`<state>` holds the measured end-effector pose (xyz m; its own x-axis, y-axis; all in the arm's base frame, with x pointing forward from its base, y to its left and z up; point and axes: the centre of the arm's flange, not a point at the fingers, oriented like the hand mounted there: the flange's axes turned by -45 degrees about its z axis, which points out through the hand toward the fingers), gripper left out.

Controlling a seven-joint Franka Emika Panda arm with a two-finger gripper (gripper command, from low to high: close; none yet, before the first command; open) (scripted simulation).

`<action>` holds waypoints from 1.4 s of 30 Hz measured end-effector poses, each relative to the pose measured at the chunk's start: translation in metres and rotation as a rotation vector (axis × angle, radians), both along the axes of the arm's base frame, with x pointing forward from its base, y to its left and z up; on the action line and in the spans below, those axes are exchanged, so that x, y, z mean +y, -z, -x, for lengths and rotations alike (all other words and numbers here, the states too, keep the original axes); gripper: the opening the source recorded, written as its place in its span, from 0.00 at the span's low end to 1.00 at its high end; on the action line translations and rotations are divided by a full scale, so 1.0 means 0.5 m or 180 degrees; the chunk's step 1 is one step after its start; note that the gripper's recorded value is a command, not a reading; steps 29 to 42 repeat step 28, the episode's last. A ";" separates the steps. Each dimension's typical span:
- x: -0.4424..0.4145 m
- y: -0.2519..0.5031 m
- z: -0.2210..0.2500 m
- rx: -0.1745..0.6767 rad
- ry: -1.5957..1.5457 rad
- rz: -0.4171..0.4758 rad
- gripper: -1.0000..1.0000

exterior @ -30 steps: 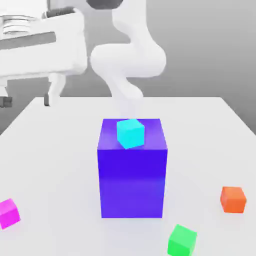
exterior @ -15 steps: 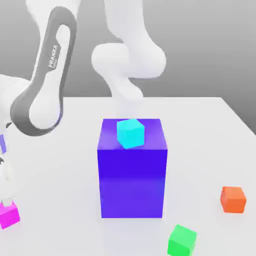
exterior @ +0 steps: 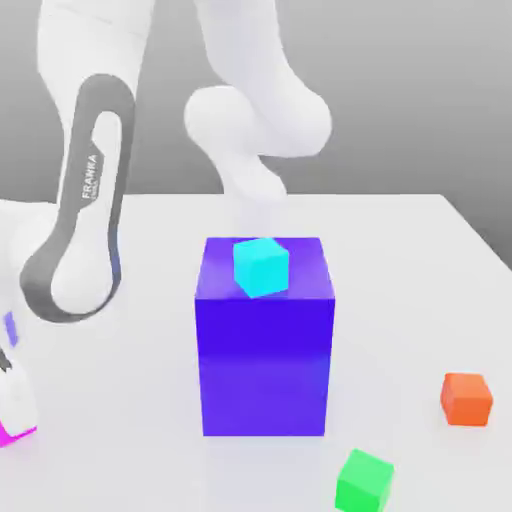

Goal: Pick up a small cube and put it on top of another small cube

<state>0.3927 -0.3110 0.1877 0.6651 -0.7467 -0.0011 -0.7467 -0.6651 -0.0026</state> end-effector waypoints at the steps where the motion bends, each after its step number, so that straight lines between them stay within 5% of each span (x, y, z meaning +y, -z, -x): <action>1: 0.048 -0.009 -0.034 -0.0001 -0.0167 -0.0020 0.00; 8: 0.395 -0.050 -0.173 0.0005 -0.1255 -0.0074 0.00; 17: 0.833 -0.007 -0.176 0.0001 -0.2571 0.0004 0.00; 18: 0.854 0.009 -0.173 0.0000 -0.2632 0.0007 1.00; 42: 0.874 -0.061 -0.172 0.0000 -0.2692 0.0009 1.00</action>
